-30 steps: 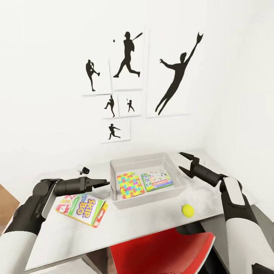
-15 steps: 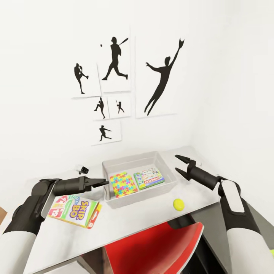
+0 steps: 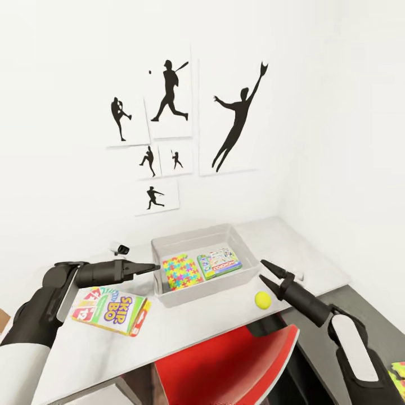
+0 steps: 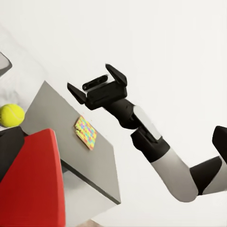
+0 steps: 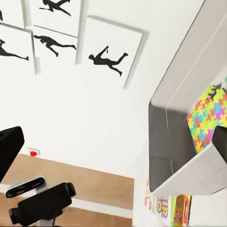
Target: Put all the toys in the child's room - the three board games (two on the bed and one on the table), the two jigsaw puzzles on the table, and the tennis ball on the table - inside the toy box on the table in the child's room.
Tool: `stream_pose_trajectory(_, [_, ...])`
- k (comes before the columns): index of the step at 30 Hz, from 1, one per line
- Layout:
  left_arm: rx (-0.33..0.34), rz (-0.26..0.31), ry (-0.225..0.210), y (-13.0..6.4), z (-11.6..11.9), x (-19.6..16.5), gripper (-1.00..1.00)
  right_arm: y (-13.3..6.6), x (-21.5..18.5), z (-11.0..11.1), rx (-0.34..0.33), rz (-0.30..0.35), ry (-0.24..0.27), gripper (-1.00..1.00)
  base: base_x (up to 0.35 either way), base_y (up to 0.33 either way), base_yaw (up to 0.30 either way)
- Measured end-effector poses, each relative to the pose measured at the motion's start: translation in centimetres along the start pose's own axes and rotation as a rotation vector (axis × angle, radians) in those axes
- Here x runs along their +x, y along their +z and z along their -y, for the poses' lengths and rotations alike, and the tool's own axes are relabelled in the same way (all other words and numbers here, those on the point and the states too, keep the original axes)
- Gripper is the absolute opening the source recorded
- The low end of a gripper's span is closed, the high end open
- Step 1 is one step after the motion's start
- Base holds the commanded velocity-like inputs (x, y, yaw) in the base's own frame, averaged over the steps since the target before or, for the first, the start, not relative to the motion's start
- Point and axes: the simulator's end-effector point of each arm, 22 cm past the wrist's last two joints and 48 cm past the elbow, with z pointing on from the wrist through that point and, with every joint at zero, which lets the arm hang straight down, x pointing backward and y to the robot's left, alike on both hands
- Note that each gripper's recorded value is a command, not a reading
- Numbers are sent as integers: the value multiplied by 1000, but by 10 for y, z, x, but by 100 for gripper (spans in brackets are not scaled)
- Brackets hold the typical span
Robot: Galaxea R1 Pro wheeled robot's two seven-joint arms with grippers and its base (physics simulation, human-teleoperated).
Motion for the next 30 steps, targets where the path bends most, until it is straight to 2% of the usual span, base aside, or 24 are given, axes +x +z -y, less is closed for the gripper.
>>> stream_pose_trajectory(2, [-1, -2, 7, 0, 2, 0, 100, 0, 9, 2, -1, 1, -18, 100, -11, 8, -3])
stream_pose_trajectory(8, [13, -5, 21, -2, 8, -1, 100, 12, 40, 11, 27, -36, -132, 100, -4, 3, -1])
stream_pose_trajectory(10, [32, -6, 22, -2, 13, -1, 100, 14, 45, 10, 30, -46, -161, 100, -1, 0, 0])
stream_pose_trajectory(12, [24, -10, 30, -7, 12, 0, 100, 10, 38, 9, 29, -31, -181, 100, 0, 0, 0])
stream_pose_trajectory(16, [24, -9, 28, -7, 11, 0, 100, 8, 32, 4, 10, -9, -170, 100, 0, 0, 0])
stream_pose_trajectory(23, [14, -11, 27, -11, 10, 0, 100, 1, 19, 12, 43, 18, -165, 100, 0, 0, 0])
stream_pose_trajectory(30, [11, -12, 28, -13, 10, -1, 100, -3, 13, 12, 47, 31, -164, 100, 0, 0, -56])
